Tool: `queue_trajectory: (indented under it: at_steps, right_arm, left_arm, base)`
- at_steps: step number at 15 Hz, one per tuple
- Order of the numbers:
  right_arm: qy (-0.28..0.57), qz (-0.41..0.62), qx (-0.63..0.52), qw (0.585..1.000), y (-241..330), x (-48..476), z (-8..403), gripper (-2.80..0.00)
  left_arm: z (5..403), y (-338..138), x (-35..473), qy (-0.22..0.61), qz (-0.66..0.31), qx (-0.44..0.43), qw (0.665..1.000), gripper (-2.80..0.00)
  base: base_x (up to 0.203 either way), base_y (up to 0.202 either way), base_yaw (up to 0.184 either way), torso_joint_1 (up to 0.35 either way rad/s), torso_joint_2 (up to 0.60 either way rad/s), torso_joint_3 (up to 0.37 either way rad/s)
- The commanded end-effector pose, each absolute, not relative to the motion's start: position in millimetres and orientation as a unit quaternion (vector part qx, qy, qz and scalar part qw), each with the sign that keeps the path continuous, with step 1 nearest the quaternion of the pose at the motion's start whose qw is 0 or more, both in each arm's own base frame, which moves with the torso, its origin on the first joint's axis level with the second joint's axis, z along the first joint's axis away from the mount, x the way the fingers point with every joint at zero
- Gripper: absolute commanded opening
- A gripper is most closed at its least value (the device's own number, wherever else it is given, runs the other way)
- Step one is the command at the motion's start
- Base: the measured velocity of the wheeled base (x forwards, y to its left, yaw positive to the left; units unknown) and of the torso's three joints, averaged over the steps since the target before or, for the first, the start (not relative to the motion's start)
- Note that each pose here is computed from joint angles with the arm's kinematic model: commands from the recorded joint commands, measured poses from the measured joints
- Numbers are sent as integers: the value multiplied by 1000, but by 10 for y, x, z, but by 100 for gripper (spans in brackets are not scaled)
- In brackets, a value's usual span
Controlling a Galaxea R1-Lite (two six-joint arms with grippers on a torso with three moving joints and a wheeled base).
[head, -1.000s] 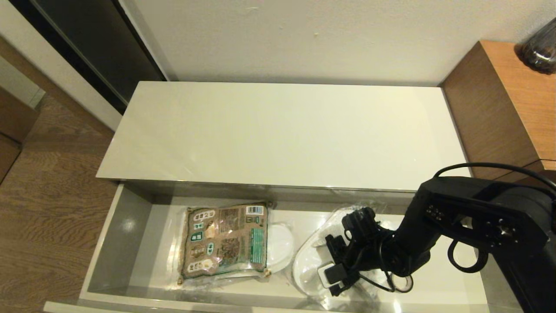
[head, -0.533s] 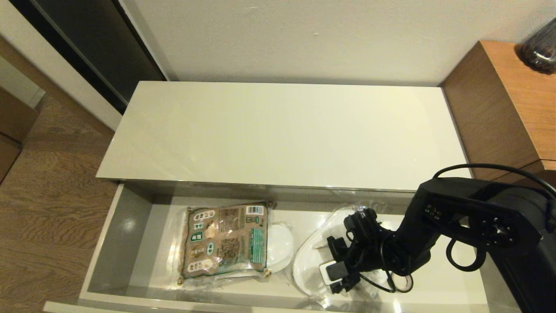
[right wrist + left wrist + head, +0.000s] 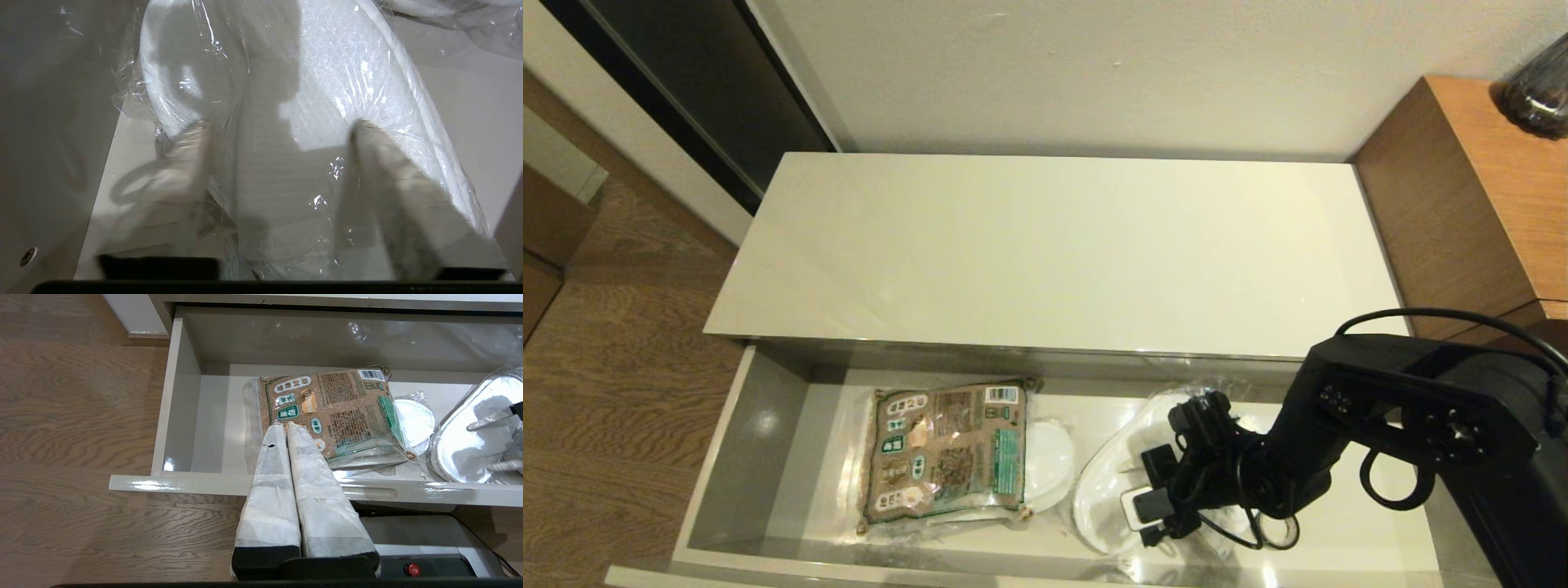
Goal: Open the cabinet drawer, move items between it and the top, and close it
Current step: Take out the disposable slippers from the drawer
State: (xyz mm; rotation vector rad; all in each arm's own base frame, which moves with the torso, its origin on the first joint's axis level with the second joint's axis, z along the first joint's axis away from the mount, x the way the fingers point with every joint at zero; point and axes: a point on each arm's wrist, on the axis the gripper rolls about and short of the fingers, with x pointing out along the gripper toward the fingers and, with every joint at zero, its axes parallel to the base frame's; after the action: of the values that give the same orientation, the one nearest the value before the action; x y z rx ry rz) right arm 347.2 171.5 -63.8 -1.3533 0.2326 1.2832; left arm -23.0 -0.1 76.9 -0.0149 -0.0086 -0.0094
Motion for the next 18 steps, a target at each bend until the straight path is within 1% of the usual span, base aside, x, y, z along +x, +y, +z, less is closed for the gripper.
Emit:
queue_trajectory:
  at_steps: [1,4,6,11,12,14,18]
  right_arm:
    - [100,549,-583,590,1712,3465,-630,-280]
    - [99,541,-582,598,1726,3498,-578,-280]
    - [103,530,-577,612,1744,3537,-515,-280]
    - [116,484,-579,645,1740,3545,-182,-280]
    - [119,484,-579,645,1737,3540,-176,-280]
    - [121,481,-581,645,1719,3482,22,-280]
    - [127,484,-580,643,1698,3386,145,-280]
  left_arm:
    - [770,-1,-229,-4,-5,-8,1000,-280]
    - [770,-1,-229,-4,-5,-8,1000,-280]
    - [770,-1,-229,-4,-5,-8,1000,-280]
    - [770,-1,-229,-4,-5,-8,1000,-280]
    - [770,-1,-229,-4,-5,-8,1000,-280]
    - [770,-1,-229,-4,-5,-8,1000,-280]
    - [770,-1,-229,-4,-5,-8,1000,-280]
  base:
    - [0,0,0,0,0,0]
    - [0,0,0,0,0,0]
    - [0,0,0,0,0,0]
    - [0,0,0,0,0,0]
    - [0,0,0,0,0,0]
    - [0,0,0,0,0,0]
    - [0,0,0,0,0,0]
